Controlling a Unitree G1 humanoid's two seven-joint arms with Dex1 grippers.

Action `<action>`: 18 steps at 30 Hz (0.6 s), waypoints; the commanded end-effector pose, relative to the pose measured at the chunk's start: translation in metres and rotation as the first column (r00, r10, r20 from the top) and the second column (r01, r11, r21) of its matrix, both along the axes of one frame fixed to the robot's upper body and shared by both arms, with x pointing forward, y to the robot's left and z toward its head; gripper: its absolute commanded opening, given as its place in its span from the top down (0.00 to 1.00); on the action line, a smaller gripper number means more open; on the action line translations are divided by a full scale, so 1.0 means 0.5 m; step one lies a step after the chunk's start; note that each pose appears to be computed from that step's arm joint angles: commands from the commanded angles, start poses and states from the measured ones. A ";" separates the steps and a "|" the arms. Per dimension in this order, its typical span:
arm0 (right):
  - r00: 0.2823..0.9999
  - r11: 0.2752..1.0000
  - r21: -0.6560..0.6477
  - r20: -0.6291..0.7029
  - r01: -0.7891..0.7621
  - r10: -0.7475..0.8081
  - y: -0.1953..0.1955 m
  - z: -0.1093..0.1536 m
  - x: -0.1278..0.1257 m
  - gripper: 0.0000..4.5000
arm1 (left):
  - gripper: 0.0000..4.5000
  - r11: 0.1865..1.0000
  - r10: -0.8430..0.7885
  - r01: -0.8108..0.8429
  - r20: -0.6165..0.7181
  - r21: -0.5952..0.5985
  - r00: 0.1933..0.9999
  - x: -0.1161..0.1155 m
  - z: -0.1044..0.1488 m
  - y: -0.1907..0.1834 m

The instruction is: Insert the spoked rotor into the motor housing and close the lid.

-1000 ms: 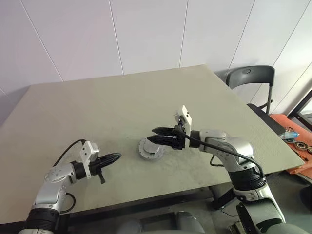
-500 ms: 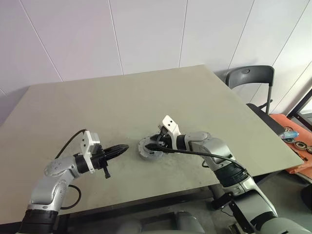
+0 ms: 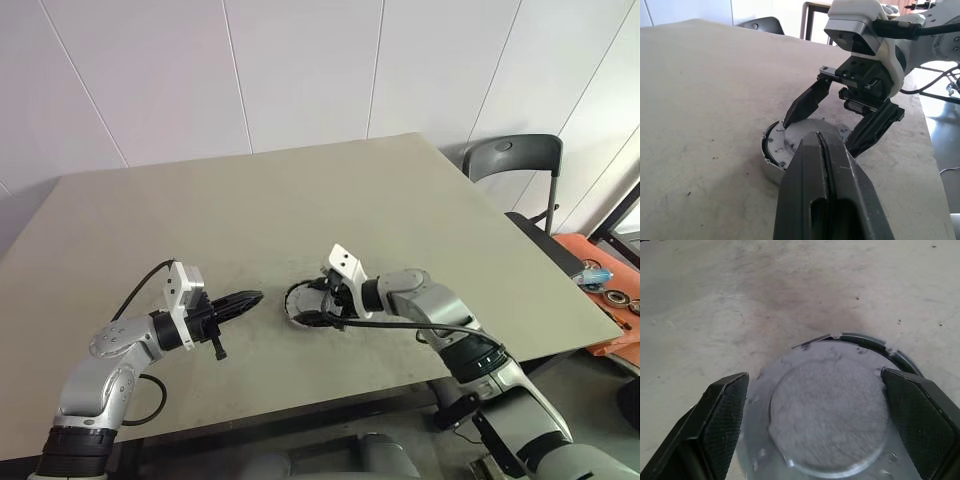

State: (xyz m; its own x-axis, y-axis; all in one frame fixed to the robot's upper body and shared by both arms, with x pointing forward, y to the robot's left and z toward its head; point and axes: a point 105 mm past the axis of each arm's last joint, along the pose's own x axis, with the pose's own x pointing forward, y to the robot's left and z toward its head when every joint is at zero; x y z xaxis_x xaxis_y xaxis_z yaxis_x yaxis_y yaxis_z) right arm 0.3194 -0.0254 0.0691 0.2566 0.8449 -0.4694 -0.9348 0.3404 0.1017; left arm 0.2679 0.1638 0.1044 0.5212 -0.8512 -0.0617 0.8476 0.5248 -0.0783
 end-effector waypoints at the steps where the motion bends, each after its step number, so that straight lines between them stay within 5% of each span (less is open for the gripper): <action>1: 0.998 1.000 -0.004 0.052 0.026 -0.026 0.009 0.006 0.012 0.01 | 1.00 1.000 0.012 -0.012 0.046 0.018 0.999 0.006 0.016 0.006; 7: 0.993 0.996 -0.034 0.088 0.082 -0.079 -0.006 -0.009 0.034 0.31 | 1.00 0.999 0.015 -0.016 0.043 0.029 0.999 0.008 0.011 0.006; 18: 0.996 0.978 0.191 0.011 0.083 -0.087 0.028 0.043 0.025 0.31 | 1.00 0.999 0.042 -0.042 0.013 0.019 0.999 0.002 -0.032 0.022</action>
State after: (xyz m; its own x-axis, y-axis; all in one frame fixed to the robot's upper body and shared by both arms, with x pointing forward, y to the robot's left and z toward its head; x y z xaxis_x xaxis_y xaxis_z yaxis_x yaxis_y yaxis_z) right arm 0.3304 -0.0191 0.0693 0.3366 0.8648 -0.3725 -0.8923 0.4193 0.1671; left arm 0.2678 0.1730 0.0825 0.5549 -0.8272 -0.0884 0.8219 0.5615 -0.0957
